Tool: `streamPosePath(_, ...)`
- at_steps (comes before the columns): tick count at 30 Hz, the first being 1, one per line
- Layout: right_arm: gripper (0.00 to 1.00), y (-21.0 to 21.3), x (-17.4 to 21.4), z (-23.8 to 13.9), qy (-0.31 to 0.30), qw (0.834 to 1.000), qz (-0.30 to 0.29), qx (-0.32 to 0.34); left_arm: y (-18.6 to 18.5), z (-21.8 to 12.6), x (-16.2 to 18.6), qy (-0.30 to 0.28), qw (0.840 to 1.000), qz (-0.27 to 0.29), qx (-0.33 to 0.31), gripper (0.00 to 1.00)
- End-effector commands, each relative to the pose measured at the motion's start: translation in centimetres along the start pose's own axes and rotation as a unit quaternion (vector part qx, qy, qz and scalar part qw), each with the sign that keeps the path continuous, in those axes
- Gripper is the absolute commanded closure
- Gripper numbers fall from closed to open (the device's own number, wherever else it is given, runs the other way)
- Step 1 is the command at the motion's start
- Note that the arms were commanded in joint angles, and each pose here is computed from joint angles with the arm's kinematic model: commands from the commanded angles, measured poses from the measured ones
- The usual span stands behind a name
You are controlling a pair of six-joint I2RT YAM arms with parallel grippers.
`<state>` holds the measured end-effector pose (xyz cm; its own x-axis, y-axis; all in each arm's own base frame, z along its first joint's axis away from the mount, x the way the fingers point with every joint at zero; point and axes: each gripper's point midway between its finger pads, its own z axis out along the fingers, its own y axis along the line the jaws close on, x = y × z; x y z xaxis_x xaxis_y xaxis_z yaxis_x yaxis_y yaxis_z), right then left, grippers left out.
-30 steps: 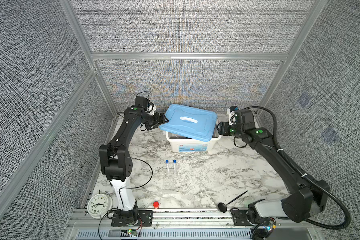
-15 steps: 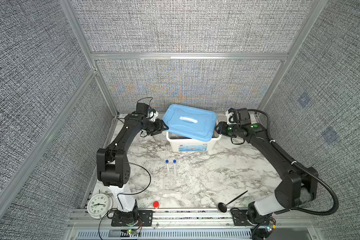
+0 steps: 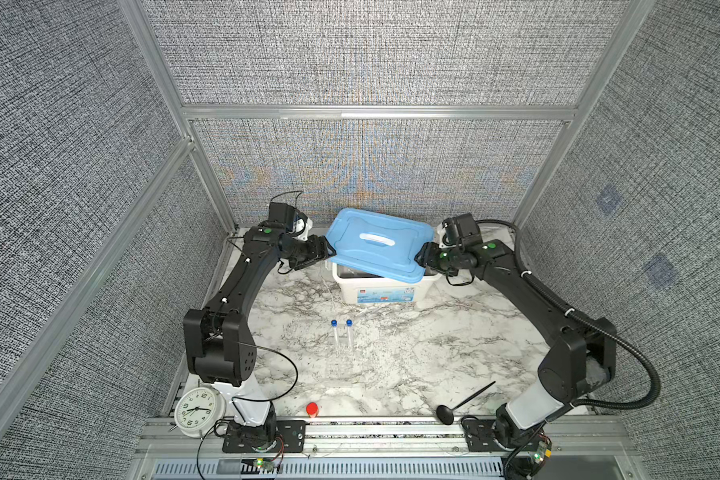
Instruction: Organize the chemistry lab equipment
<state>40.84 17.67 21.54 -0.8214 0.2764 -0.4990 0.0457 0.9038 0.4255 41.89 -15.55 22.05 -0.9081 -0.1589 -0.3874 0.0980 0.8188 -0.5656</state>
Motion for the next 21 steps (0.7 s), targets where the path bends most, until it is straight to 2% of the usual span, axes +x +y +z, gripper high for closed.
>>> streamPosePath(1, 0.38, -0.7, 0.1, 0.0, -0.004, 1.0, 0.009, 0.029, 1.1, -0.5, -1.4, -0.024, 0.999, 0.009, -0.024, 0.14)
streamPosePath(5, 0.38, -0.3, 0.6, 0.6, 0.008, 1.0, 0.011, 0.026, 1.0, 0.5, -3.7, -0.047, 0.998, 0.03, -0.018, 0.13)
streamPosePath(8, 0.38, -0.1, 0.9, 0.9, 0.012, 0.999, 0.018, 0.023, 1.0, 1.6, -4.7, -0.05, 0.998, 0.041, -0.012, 0.18)
streamPosePath(14, 0.36, 0.4, 1.2, 1.2, 0.007, 0.999, 0.047, -0.007, -0.5, 3.0, -5.2, -0.047, 0.997, 0.051, 0.04, 0.26)
streamPosePath(19, 0.36, 0.8, 1.4, 1.8, 0.008, 0.996, 0.073, -0.041, -1.6, 4.5, -3.8, -0.011, 0.995, 0.09, 0.048, 0.45)
streamPosePath(21, 0.37, 0.9, 1.4, 1.8, 0.008, 0.996, 0.074, -0.044, -1.8, 4.8, -3.1, 0.004, 0.994, 0.099, 0.047, 0.49)
